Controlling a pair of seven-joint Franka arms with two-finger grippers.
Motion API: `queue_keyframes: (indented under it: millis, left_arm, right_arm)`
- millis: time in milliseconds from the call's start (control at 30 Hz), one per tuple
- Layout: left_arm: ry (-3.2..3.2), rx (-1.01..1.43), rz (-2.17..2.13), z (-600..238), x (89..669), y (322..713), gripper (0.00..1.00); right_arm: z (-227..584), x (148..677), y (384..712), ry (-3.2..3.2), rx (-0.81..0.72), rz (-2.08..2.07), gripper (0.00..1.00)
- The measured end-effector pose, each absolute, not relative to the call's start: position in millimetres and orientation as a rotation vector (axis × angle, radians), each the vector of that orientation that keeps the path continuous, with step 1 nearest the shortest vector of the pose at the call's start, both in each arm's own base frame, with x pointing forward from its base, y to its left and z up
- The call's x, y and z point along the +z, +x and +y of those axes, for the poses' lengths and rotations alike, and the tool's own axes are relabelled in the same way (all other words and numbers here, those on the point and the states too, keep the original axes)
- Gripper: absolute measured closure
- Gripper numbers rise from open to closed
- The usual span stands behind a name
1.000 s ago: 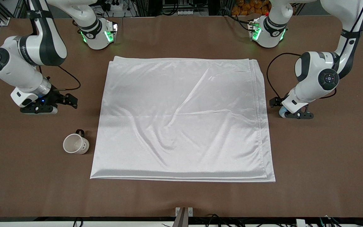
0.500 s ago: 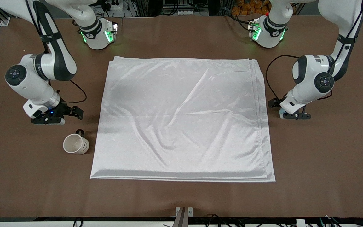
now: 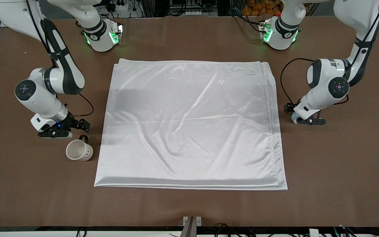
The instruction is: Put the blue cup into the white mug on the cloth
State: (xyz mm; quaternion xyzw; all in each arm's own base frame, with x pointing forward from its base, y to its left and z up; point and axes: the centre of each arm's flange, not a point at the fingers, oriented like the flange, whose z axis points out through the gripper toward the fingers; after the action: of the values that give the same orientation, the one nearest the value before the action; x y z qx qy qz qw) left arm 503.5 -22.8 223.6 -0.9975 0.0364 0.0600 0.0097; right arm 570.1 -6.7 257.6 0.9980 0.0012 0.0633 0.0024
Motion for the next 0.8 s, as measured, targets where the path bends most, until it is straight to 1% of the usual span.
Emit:
queue_keyframes:
  millis: [33,133,167,300,400,433,500,533,633,700,800]
  left_arm:
    - [-3.114,0.186,0.113,-22,224,504,0.2]
    - [-3.114,0.183,0.113,-22,224,504,0.33]
    - [-3.114,0.181,0.113,-22,224,504,0.43]
    - [-3.115,0.171,0.114,-22,225,505,0.63]
    - [-3.116,0.16,0.114,-22,226,507,0.75]
    - [-3.116,0.157,0.114,-22,227,507,0.79]
    - [-3.115,0.151,0.115,-22,228,509,0.89]
    - [-3.113,0.145,0.117,-22,230,510,0.96]
    - [-3.114,0.134,0.115,-21,233,511,0.96]
    - [-3.114,0.128,0.115,-21,234,513,0.96]
    - [-3.115,0.116,0.115,-21,237,515,0.96]
  right_arm:
    - [-7,257,572,3.13,0.199,0.005,0.05]
    - [-10,254,577,3.129,0.2,0.003,0.05]
    - [-11,252,579,3.129,0.199,0.003,0.05]
    - [-13,246,583,3.128,0.194,-0.001,0.06]
    - [-14,242,587,3.127,0.199,-0.001,0.06]
    - [-14,240,588,3.126,0.2,-0.001,0.08]
    - [-14,237,590,3.126,0.202,0.0,0.08]
    - [-14,236,592,3.125,0.203,0.001,0.12]
    - [-13,233,595,3.125,0.203,0.003,0.12]
    - [-13,232,597,3.125,0.206,0.005,0.18]
    - [-12,231,600,3.125,0.209,0.011,0.19]
